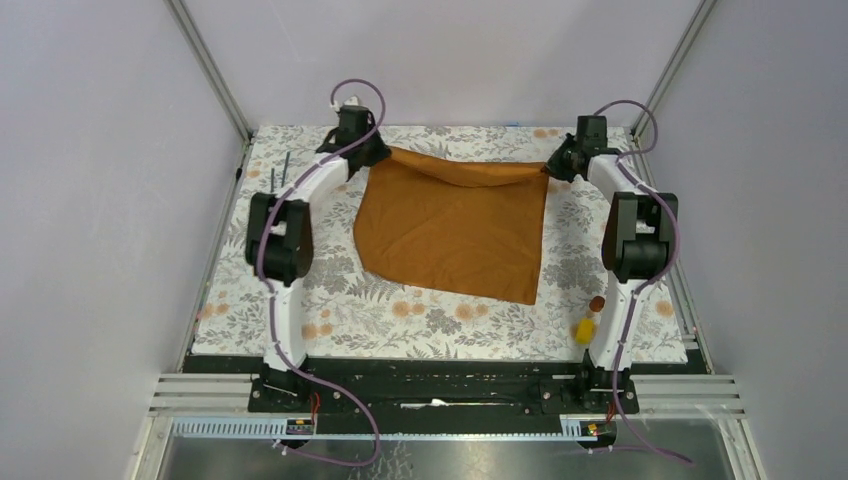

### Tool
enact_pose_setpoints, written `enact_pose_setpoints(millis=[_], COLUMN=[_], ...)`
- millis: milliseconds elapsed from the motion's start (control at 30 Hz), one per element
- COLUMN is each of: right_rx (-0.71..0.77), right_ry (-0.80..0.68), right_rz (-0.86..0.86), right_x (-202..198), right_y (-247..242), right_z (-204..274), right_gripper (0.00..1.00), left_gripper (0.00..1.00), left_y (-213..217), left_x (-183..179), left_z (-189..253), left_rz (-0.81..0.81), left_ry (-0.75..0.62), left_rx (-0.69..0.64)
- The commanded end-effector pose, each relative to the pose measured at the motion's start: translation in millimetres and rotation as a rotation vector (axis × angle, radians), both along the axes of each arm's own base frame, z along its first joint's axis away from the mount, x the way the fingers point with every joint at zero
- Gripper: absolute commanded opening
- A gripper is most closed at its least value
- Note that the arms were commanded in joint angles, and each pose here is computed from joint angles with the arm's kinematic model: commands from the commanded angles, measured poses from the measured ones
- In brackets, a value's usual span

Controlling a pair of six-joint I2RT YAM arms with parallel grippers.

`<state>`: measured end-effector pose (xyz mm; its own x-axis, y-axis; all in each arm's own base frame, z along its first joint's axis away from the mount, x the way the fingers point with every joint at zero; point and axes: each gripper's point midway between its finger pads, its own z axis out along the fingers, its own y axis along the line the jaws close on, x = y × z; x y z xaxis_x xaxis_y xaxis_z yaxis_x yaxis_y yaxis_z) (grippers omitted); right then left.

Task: Fold the napkin into a case and place the utensils inside
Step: Fold and flatten the napkin at the center of the board.

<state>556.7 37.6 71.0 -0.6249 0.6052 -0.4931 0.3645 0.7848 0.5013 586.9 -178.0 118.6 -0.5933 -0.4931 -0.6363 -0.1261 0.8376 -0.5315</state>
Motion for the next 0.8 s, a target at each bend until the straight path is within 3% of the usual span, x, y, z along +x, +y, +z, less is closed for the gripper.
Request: enact_pose_setpoints(millis=[0, 200, 367, 600, 767], right_rx=[0.024, -0.005, 0.003, 0.021, 0.018], right_ry=[-0.231, -0.479, -0.776, -1.091, -1.167], right_rz=[0.043, 0.059, 0.110, 0.203, 0.153], right_x=[-30.5, -124.2, -210.9, -299.1, -319.8], right_y=[1.6, 5.6, 18.6, 37.5, 31.5], right_z=[138.0, 262.3, 359.5, 448.7, 467.7], right_gripper=[0.00, 0.00, 0.00, 0.00, 0.00], left_gripper=[0.00, 0.00, 0.00, 0.00, 0.00], left_y=[20.4, 58.7, 88.7, 106.1, 107.9], left_x=[-33.8, -145.0, -239.8, -333.0, -341.1], left_z=[197.7, 352.5, 437.5, 492.5, 493.7], left_rz=[0.057, 0.127, 0.167, 0.142, 0.147], left_ry=[-0.377, -0.668, -0.892, -1.072, -1.095], left_rx=[-0.054, -0.118, -0.164, -0.243, -0.278])
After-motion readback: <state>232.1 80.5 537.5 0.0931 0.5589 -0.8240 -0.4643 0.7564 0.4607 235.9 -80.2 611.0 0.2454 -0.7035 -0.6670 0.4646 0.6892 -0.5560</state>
